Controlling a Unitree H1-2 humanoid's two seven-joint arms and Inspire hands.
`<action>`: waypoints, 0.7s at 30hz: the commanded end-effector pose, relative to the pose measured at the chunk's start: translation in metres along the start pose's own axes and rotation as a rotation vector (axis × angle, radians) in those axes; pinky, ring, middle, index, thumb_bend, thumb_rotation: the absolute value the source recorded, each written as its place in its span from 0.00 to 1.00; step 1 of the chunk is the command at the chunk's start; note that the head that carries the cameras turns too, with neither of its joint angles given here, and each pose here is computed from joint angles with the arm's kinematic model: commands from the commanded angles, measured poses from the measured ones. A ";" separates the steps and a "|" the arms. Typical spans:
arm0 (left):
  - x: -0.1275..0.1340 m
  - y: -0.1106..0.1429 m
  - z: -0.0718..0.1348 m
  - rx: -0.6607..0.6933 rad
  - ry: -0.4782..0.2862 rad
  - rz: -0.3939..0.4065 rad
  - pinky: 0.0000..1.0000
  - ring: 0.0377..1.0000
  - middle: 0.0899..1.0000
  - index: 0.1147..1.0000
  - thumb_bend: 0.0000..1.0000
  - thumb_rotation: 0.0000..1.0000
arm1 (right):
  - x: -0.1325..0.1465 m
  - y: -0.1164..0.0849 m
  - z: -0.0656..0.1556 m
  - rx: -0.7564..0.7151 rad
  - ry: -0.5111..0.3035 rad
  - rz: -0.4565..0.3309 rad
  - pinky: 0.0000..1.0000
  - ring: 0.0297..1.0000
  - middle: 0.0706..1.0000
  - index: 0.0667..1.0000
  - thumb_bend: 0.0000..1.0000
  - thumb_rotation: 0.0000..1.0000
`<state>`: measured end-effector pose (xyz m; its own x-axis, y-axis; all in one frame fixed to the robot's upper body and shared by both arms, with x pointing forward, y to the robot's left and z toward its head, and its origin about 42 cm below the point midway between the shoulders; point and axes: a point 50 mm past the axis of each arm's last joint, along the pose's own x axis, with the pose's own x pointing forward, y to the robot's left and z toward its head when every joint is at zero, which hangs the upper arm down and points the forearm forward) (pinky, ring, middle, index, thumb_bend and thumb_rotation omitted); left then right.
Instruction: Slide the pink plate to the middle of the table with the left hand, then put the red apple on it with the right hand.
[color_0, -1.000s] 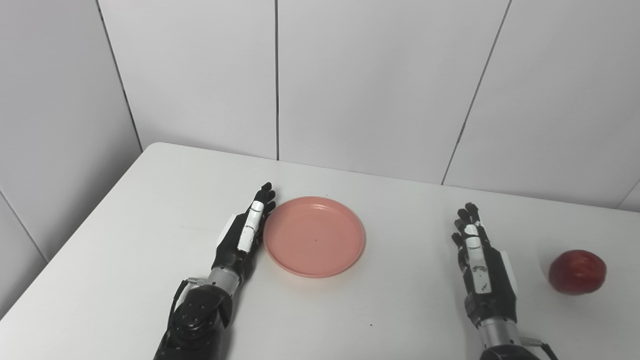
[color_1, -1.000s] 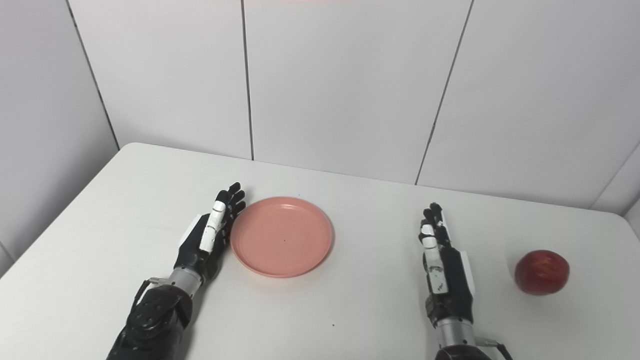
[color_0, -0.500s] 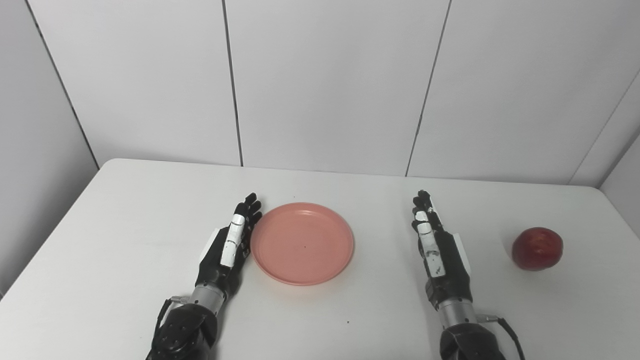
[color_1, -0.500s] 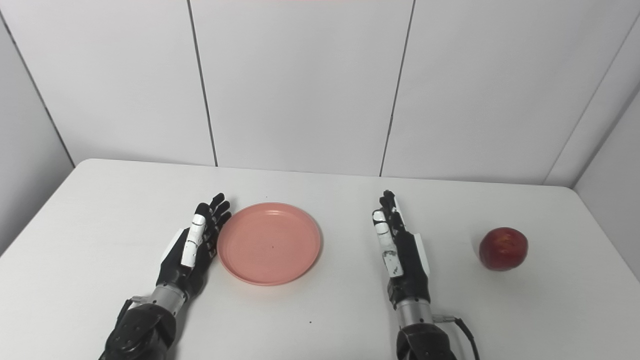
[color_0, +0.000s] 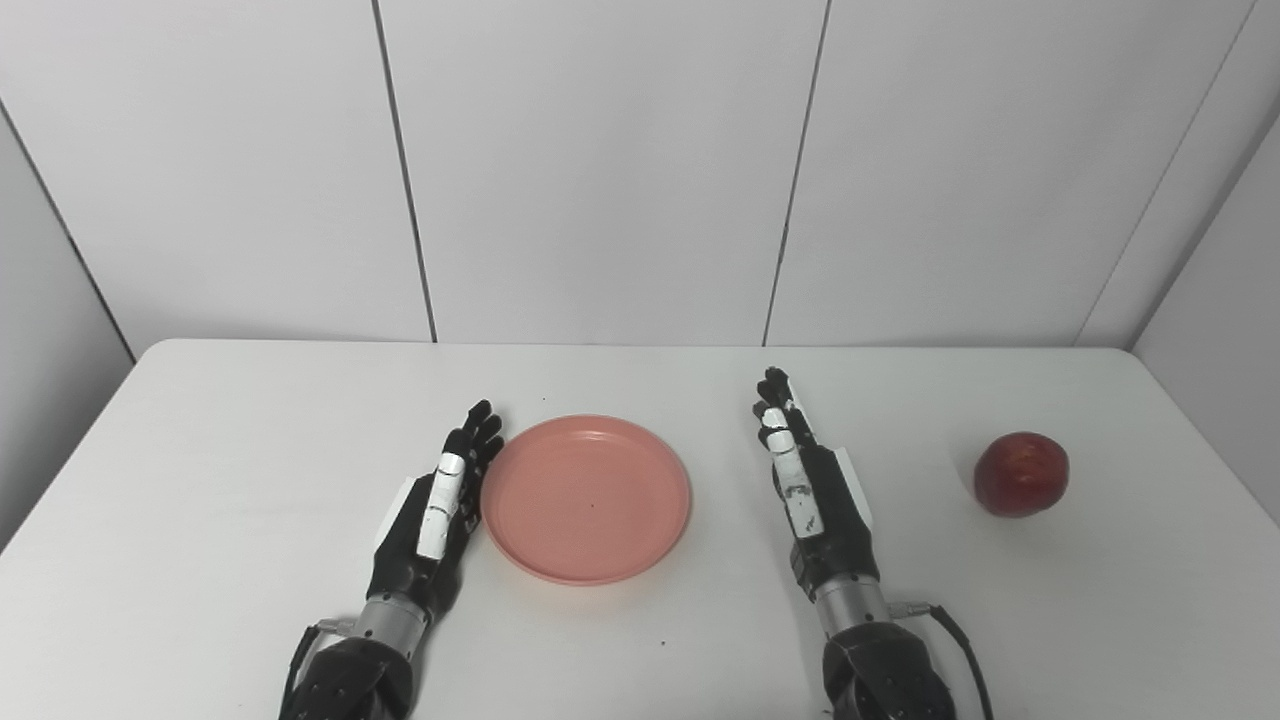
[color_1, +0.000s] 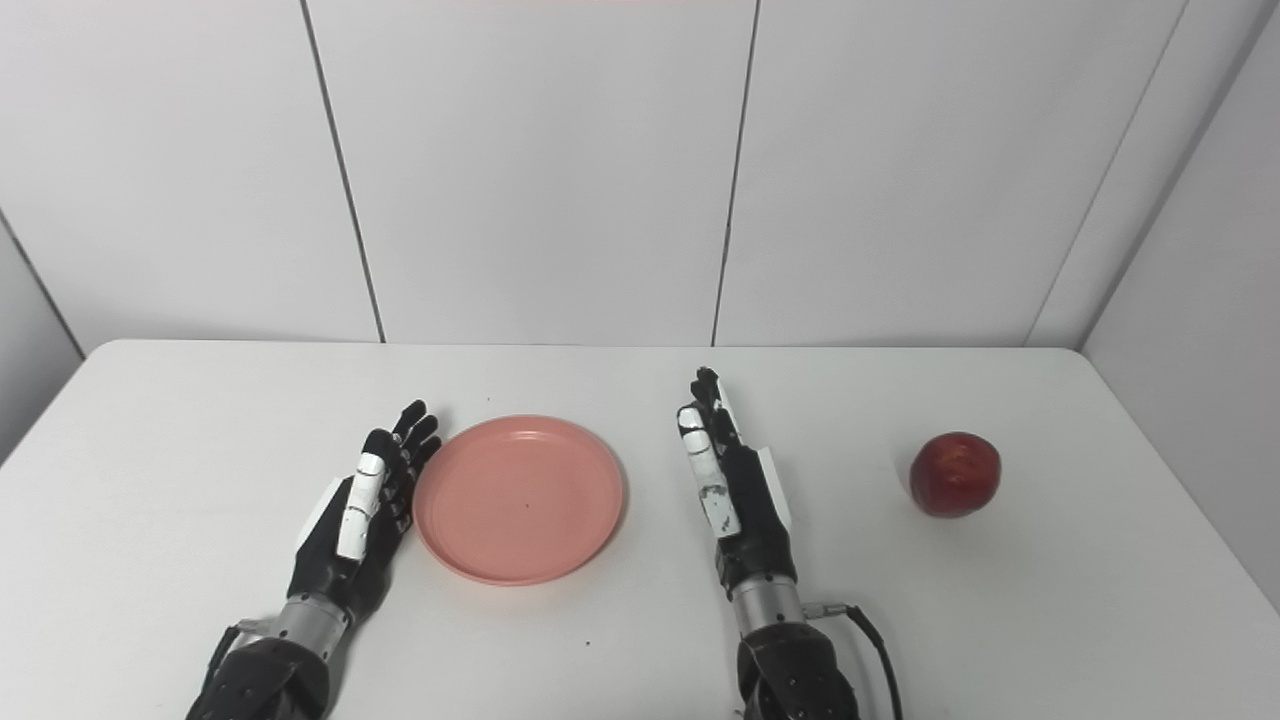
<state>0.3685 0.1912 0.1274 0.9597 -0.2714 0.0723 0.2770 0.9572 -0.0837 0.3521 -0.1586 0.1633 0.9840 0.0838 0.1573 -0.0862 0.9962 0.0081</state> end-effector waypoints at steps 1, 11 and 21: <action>0.009 -0.006 0.015 0.019 -0.069 -0.040 1.00 1.00 1.00 1.00 0.73 1.00 | 0.012 0.007 0.019 0.007 -0.099 0.006 1.00 0.98 0.98 0.98 0.63 0.96; 0.010 -0.010 0.013 0.027 -0.074 -0.060 1.00 1.00 1.00 1.00 0.69 1.00 | 0.013 0.008 0.020 0.010 -0.100 0.009 1.00 0.98 0.99 0.99 0.62 0.97; 0.011 -0.010 0.017 0.035 -0.081 -0.072 1.00 1.00 1.00 1.00 0.70 1.00 | 0.014 0.007 0.021 0.017 -0.097 0.004 1.00 0.99 0.99 0.99 0.64 0.95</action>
<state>0.3676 0.1858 0.1257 0.9490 -0.3042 0.0828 0.3100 0.9482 -0.0695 0.3544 -0.1573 0.1608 0.9855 0.0860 0.1466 -0.0888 0.9960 0.0127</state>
